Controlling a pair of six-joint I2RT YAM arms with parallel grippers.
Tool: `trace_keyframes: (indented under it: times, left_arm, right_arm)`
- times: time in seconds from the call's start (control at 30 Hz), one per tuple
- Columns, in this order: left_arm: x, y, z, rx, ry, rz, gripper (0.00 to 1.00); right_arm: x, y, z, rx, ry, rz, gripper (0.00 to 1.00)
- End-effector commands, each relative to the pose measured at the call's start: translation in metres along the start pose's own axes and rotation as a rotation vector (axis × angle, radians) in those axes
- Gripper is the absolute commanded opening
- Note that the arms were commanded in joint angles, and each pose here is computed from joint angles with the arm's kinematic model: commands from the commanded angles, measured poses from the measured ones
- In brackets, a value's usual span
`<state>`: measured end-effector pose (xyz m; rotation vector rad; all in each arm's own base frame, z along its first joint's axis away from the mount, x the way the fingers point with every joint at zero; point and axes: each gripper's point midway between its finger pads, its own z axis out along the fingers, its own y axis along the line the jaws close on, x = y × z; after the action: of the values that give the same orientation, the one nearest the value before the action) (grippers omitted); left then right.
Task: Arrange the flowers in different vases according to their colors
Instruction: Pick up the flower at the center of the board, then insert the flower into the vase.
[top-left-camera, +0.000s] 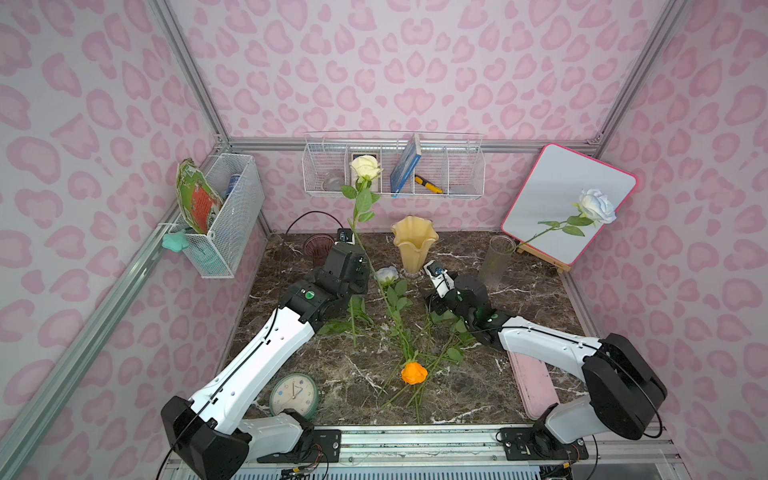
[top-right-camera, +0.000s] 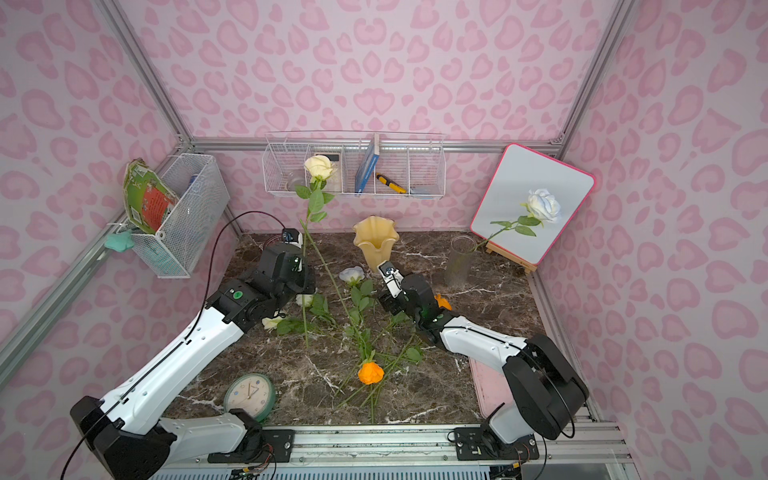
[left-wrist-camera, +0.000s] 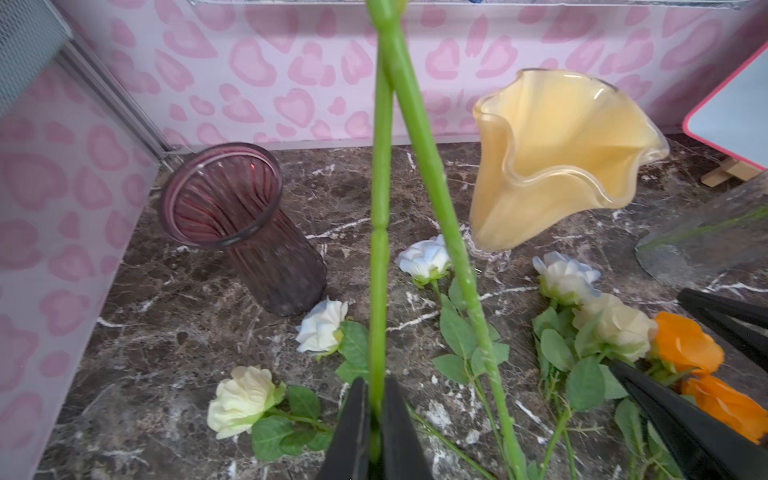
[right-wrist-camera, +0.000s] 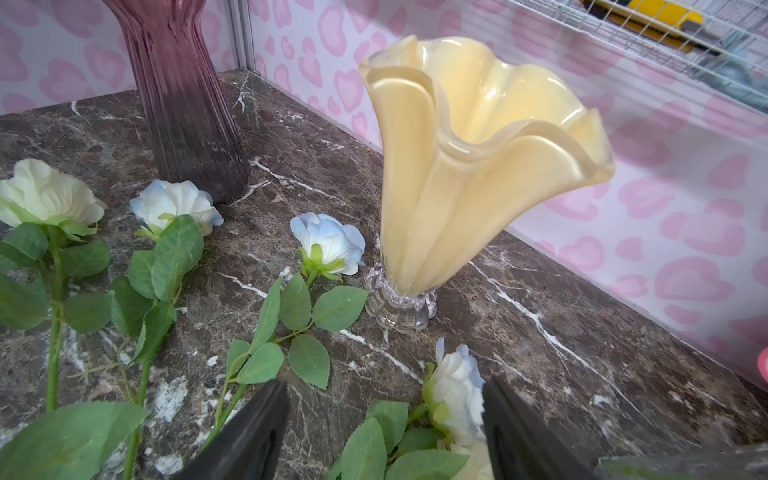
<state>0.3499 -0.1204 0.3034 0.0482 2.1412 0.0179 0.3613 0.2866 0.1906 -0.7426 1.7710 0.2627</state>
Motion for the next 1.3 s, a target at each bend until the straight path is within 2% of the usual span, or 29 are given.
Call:
trace_keyframes:
  times: [0.0, 0.27, 0.47, 0.73, 1.0, 1.27]
  left_arm:
    - [-0.022, 0.020, -0.008, -0.053, -0.057, 0.042, 0.00]
    - [-0.082, 0.055, -0.020, -0.119, -0.173, 0.033, 0.00]
    - [-0.114, 0.068, -0.026, -0.145, -0.249, 0.028, 0.00]
    - [-0.153, 0.107, -0.032, -0.201, -0.437, -0.068, 0.00]
    - [-0.197, 0.116, -0.001, -0.210, -0.583, -0.075, 0.00]
    - [-0.213, 0.136, 0.039, -0.239, -0.654, -0.092, 0.00]
  right_arm:
    - [-0.005, -0.002, 0.000, -0.007, -0.013, 0.026, 0.76]
    - [-0.010, -0.008, 0.001, -0.007, -0.029, 0.037, 0.76]
    - [-0.016, -0.006, 0.003, -0.023, -0.042, 0.036, 0.76]
    - [-0.013, -0.004, 0.006, -0.032, -0.042, 0.027, 0.76]
    - [-0.016, 0.002, 0.007, -0.065, -0.053, 0.035, 0.76]
    - [-0.011, 0.018, 0.001, -0.139, -0.049, 0.024, 0.77]
